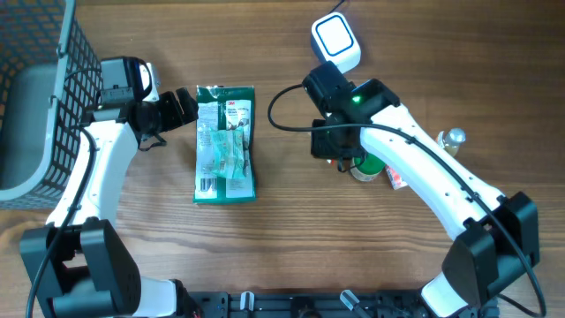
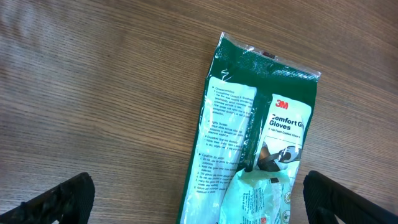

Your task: Scan the item barcode

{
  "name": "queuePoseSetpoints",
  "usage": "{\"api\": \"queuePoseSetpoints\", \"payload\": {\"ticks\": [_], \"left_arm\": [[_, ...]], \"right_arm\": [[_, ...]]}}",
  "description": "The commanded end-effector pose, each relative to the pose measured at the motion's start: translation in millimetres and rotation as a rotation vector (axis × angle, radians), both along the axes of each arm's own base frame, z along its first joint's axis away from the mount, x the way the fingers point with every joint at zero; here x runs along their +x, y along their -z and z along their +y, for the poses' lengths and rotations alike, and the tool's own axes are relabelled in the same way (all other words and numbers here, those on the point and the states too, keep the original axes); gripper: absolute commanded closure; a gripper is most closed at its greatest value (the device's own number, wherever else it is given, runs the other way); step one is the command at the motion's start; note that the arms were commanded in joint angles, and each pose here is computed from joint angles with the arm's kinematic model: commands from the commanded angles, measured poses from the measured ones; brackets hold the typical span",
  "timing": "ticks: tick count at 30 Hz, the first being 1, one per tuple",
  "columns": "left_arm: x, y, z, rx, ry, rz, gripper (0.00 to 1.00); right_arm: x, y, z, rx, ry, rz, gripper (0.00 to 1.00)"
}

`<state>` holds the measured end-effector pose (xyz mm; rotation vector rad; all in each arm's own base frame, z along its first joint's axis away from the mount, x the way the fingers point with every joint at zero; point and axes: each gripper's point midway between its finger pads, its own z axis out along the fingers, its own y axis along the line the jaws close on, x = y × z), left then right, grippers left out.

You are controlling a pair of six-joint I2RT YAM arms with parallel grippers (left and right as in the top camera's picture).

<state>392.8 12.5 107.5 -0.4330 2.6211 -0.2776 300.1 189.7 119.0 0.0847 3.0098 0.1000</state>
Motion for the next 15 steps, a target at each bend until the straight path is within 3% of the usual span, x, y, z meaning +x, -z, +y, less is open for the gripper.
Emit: {"api": "queuePoseSetpoints", "payload": {"ticks": [1,5,10,13,15], "left_arm": [[4.0,-9.1,4.9,0.013,-0.004,-0.028,0.0],[4.1,-9.1,5.1,0.014,-0.004,-0.028,0.0],[4.0,-9.1,5.1,0.013,-0.004,-0.028,0.0],[4.1,-9.1,5.1,0.014,-0.004,-0.028,0.0],[4.0,-9.1,5.1,0.013,-0.004,-0.028,0.0]], "right_arm": [[-7.5,18.7,-2.8,-0.004,0.032,0.044,0.96],[-14.5,31.7,-7.2,-0.019,0.031,0.066,0.92],[-20.2,41.9,-11.0,-0.031,0.031,0.083,0.77],[-22.3,43.3,-12.2,-0.035,0.031,0.091,0.76],[-22.4,43.3,-12.1,-0.035,0.031,0.091,0.62]]}}
